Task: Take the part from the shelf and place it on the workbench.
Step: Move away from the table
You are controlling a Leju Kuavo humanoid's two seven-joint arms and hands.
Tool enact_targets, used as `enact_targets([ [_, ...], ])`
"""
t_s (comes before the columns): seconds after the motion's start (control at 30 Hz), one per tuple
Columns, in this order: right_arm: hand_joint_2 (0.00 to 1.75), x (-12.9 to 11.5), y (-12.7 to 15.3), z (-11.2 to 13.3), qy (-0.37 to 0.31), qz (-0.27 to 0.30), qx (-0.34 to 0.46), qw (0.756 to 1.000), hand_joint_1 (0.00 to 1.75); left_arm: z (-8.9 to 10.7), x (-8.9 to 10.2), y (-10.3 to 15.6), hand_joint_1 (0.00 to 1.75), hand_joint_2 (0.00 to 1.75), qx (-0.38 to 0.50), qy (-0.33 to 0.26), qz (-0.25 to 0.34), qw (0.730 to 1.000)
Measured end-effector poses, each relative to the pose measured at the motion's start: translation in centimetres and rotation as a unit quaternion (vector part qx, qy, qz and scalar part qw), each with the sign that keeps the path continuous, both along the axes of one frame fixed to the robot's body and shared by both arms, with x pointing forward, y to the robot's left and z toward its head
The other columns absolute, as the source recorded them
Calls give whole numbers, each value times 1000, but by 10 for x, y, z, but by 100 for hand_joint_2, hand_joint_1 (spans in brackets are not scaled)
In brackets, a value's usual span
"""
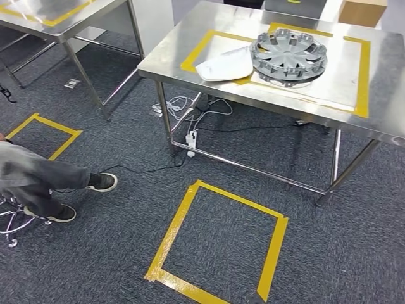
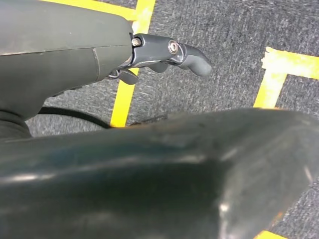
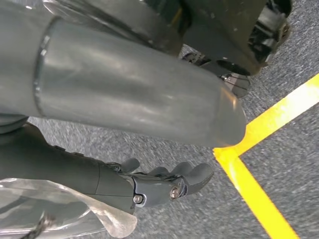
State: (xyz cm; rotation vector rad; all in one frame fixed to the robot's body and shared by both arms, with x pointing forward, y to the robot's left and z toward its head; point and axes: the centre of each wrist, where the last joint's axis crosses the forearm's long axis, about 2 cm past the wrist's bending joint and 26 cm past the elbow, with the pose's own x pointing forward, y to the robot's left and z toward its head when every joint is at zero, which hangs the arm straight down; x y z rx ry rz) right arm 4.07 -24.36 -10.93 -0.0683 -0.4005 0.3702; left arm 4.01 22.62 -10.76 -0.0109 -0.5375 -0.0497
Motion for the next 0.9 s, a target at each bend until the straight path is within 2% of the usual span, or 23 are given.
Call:
enact_targets([
  [0.9, 0, -3, -3, -1, 3, 7, 4, 1000, 0, 0, 1, -1, 0, 0, 0, 0, -1, 1000],
])
